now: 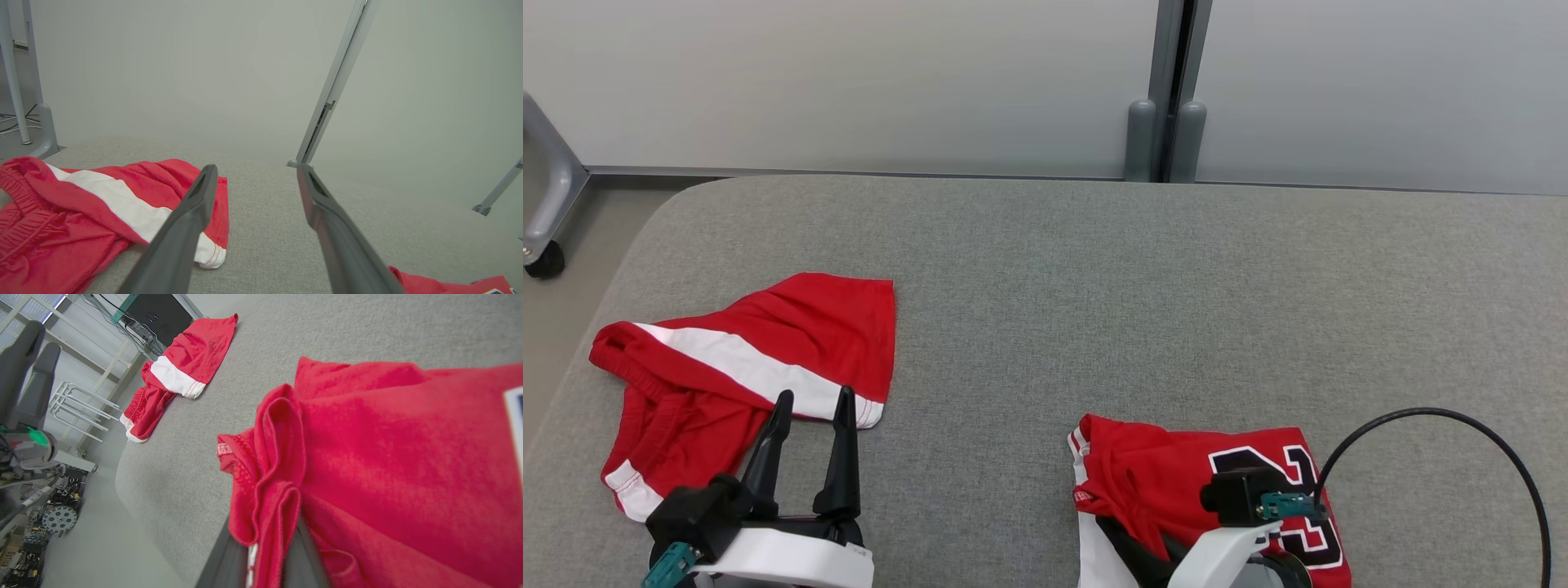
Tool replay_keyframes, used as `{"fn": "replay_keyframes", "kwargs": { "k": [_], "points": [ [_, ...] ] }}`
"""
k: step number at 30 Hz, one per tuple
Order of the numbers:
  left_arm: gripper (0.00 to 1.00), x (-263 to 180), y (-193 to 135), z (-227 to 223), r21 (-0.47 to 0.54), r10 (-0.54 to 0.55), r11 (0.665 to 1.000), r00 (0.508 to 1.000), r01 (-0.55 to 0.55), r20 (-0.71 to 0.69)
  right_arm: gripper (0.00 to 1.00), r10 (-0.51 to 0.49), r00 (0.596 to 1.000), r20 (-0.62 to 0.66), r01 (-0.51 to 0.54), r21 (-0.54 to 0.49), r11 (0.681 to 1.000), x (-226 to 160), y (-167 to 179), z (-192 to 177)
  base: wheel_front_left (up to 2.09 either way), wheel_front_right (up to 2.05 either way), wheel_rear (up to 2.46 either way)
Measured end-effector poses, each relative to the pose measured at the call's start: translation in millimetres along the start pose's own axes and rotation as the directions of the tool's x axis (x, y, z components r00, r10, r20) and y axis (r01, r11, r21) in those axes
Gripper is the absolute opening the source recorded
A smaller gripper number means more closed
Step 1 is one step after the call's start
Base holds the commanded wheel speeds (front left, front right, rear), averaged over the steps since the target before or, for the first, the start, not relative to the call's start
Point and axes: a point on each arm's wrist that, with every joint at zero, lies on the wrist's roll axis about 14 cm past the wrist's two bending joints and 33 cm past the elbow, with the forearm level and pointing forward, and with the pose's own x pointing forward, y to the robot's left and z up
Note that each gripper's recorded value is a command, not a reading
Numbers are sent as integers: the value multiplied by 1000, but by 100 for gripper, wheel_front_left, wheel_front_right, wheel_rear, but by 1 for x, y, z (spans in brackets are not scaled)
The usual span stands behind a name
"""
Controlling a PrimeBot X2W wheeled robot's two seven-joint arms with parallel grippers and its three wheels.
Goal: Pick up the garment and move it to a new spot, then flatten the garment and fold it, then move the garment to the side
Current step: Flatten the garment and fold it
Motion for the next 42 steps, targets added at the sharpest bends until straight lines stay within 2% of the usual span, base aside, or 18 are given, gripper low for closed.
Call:
{"fn": "replay_keyframes", "kwargs": {
  "k": [2, 3, 7, 12, 16, 19, 21, 26, 30, 34, 37, 42],
  "points": [
    [100, 0, 0, -1, -1, -2, 1000, 1000, 2, -3, 53, -7, 1000, 8, 7, 6, 1000, 2, -2, 0, 0, 0, 0],
    [100, 0, 0, -1, -1, -3, 1000, 1000, 3, -4, 100, -7, 1000, 10, 7, 8, 1000, 3, -3, 0, 0, 0, 0],
    [100, 0, -1, 0, -3, -7, 1000, 1000, 7, -1, 100, 4, 998, 64, -6, 20, 1000, 2, 1, 14, 0, 0, 0],
    [100, -1, -3, -1, -2, -14, 1000, 1000, 14, -1, 100, 13, 979, 203, -18, 19, 1000, -16, -2, 57, 0, 0, 0],
    [100, -1, -8, -2, -2, -29, 1000, 1000, 29, -6, 100, -42, 943, 330, 55, -30, 998, -47, -27, 98, 0, 0, 0],
    [100, 0, -13, -3, -5, -46, 999, 999, 46, -9, 100, -102, 901, 422, 146, -73, 987, -74, -50, 128, 0, 0, 0],
    [100, 1, -16, -4, -6, -56, 998, 998, 56, -9, 100, -146, 866, 479, 216, -95, 972, -93, -65, 145, 0, 0, 0],
    [100, 3, -21, 2, -11, -71, 997, 997, 71, 9, 100, -248, 777, 578, 394, -139, 909, -134, -98, 169, 0, 0, 0],
    [100, 1, -21, 9, -9, -69, 998, 997, 69, 32, 100, -279, 699, 658, 502, -175, 847, -160, -109, 180, 0, 0, 0],
    [100, -1, -21, 12, 0, -66, 998, 997, 66, 42, 100, -289, 639, 712, 566, -181, 804, -171, -112, 178, 0, 0, 0],
    [100, -3, -20, 14, 2, -65, 998, 997, 65, 45, 100, -313, 621, 718, 599, -178, 781, -175, -118, 169, 0, 0, 0],
    [100, -6, -19, 13, 23, -59, 998, 997, 58, 43, 100, -334, 626, 705, 609, -175, 774, -171, -122, 155, 0, 0, 0]
  ]
}}
